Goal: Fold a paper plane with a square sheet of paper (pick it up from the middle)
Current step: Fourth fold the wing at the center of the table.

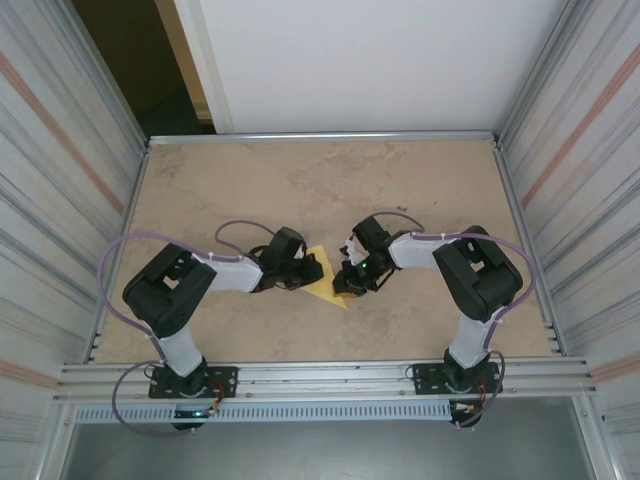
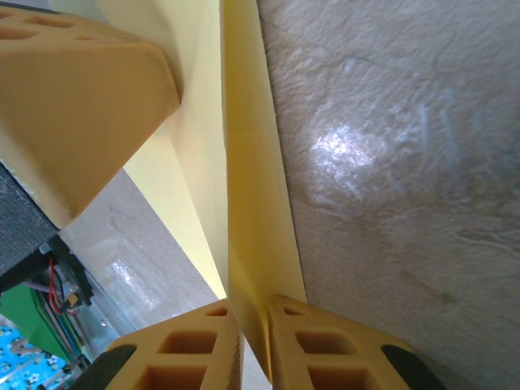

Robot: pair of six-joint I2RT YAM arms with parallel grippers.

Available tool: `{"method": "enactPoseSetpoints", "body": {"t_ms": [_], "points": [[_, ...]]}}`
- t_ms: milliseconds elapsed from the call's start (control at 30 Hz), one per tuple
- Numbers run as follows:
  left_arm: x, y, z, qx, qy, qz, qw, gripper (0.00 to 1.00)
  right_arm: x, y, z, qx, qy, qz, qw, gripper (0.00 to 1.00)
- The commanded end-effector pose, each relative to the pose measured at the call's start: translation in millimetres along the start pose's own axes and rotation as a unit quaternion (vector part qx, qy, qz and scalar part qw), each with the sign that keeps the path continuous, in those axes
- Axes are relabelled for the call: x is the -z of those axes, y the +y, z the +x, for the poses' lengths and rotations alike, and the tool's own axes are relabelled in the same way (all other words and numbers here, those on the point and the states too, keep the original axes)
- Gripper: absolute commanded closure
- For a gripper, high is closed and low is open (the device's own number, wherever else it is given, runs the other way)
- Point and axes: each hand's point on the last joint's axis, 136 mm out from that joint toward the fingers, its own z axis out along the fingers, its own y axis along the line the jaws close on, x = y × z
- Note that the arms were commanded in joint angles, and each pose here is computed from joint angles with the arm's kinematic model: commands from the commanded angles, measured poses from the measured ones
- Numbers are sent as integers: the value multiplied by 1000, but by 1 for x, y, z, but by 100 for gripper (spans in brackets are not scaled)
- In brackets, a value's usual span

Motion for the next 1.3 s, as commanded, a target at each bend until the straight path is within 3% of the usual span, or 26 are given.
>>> {"method": "enactPoseSetpoints", "body": {"t_ms": [0,233,667,967,1267], "points": [[8,25,-2,16,-14,-42,999,90,-20,-67,20,-57,20,123,991,83],[27,-21,-11,-33,-37,37,998,87,-21,-66,19,-57,21,120,991,85],[10,-34,18,-51,7,85,995,88,-23,-66,18,-57,25,118,991,85],[-2,-22,22,-37,26,56,997,89,-21,-62,16,-52,22,114,992,82],[-3,6,21,-5,22,0,1000,90,4,-26,4,-25,-19,70,997,68]]}}
